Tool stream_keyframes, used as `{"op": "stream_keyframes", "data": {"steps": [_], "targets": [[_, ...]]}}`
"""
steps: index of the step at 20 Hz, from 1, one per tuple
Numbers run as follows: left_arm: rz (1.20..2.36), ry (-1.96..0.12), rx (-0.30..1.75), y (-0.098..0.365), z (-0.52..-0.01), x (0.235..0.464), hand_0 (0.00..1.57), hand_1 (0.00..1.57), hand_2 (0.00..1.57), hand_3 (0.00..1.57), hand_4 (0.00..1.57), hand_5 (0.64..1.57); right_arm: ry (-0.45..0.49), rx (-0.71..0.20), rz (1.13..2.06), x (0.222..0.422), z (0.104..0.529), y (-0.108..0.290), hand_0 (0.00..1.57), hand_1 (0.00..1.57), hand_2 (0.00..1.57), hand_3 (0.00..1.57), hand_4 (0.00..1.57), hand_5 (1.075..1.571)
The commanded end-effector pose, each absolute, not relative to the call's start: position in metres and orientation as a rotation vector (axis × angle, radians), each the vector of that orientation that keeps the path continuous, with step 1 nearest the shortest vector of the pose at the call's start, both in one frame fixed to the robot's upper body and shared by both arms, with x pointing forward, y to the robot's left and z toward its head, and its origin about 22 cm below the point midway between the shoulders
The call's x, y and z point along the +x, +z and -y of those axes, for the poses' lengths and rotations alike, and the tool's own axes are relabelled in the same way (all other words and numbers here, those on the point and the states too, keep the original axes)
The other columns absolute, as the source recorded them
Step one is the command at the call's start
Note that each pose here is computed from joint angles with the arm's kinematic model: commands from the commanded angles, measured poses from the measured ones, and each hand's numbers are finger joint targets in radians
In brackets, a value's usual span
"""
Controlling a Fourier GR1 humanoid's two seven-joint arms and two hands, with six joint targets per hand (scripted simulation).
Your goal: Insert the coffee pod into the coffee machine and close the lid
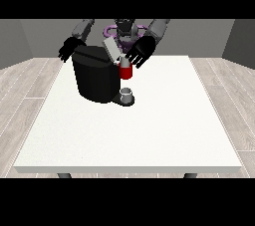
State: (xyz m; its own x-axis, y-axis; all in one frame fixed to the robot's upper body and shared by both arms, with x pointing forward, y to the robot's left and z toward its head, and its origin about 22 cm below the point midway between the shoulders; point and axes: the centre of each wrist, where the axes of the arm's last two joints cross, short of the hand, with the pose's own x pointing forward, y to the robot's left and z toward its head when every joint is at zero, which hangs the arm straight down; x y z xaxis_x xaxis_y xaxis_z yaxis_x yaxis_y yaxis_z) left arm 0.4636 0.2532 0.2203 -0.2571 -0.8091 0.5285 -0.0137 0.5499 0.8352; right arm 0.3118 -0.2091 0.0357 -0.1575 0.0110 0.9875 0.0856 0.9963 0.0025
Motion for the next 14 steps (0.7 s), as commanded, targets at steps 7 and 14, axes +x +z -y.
{"op": "stream_keyframes", "data": {"steps": [7, 14], "targets": [[1.643, -0.905, 0.72, 0.214, -0.252, 0.464, 1.12, 1.12, 1.16, 0.99, 0.44, 1.571, -0.071, -0.071, 1.729, 0.32, 0.227, 0.046, 0.0, 0.0, 0.0, 0.0, 0.41, 1.571], [1.704, -0.926, 0.783, 0.25, -0.257, 0.463, 1.05, 1.05, 1.12, 0.96, 0.36, 1.571, -0.089, -0.083, 1.766, 0.322, 0.207, 0.04, 0.0, 0.0, 0.0, 0.0, 0.46, 1.571]]}}
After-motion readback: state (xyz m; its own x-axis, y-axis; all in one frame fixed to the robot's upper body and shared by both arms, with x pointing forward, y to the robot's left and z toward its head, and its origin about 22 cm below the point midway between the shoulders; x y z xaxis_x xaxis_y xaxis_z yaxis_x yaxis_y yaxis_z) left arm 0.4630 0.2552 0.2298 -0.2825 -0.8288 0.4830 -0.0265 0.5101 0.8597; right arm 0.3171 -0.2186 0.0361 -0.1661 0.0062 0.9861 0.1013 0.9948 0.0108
